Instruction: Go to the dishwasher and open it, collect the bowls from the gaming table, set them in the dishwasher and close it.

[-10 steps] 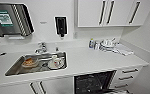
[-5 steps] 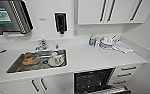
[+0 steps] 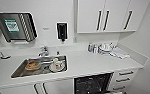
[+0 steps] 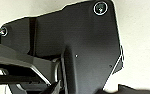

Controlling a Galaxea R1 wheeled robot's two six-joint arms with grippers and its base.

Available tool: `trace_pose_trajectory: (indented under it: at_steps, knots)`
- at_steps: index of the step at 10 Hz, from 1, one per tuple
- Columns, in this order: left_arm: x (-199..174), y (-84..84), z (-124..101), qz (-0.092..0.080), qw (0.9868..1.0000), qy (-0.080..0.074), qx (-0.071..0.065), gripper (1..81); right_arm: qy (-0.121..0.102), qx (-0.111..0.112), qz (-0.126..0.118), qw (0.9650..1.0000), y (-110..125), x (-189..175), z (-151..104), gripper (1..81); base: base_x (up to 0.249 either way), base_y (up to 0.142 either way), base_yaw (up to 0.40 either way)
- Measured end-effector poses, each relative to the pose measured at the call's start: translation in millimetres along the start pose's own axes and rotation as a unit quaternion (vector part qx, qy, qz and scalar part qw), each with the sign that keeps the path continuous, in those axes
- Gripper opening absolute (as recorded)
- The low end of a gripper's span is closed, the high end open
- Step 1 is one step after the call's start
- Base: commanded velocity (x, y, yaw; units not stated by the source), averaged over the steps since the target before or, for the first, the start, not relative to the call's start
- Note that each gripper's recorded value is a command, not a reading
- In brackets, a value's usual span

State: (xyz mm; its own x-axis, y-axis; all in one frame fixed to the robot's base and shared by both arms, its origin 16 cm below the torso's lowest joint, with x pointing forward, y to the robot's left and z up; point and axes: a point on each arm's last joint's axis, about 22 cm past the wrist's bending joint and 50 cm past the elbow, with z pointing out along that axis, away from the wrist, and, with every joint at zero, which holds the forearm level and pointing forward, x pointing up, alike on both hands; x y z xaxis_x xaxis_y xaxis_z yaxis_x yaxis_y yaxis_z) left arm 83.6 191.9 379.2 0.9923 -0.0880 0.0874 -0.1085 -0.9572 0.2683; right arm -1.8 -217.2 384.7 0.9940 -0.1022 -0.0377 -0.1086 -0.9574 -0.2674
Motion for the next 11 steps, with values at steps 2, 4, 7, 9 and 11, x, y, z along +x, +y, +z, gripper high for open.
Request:
trace_pose_trajectory:
  at_steps: [2,4,7,9,11]
  knots:
    - [-5,4.5,-8,0.001,1.0,0.006,-0.001,81.1,0.004,0.0,-0.001,1.0,-1,-8,-7,81.1,0.0,0.0,0.0]
    - [-20,9.4,-14,-0.001,1.0,-0.002,-0.002,81.1,0.001,0.0,0.0,1.0,-2,-18,-13,81.1,0.0,0.0,0.0]
    - [-49,14.8,-23,-0.005,0.9998,-0.018,-0.004,81.1,-0.013,-0.002,0.004,0.9999,-1,-43,-22,81.1,0.0,0.0,0.0]
    - [-46,15.7,-26,-0.002,1.0,-0.008,-0.003,81.1,-0.003,-0.001,0.001,1.0,-2,-41,-24,81.1,0.0,0.0,0.0]
    - [-37,16.2,-31,0.004,0.9999,0.014,-0.001,81.1,0.019,0.002,-0.006,0.9998,-4,-32,-26,81.1,0.0,0.0,0.0]
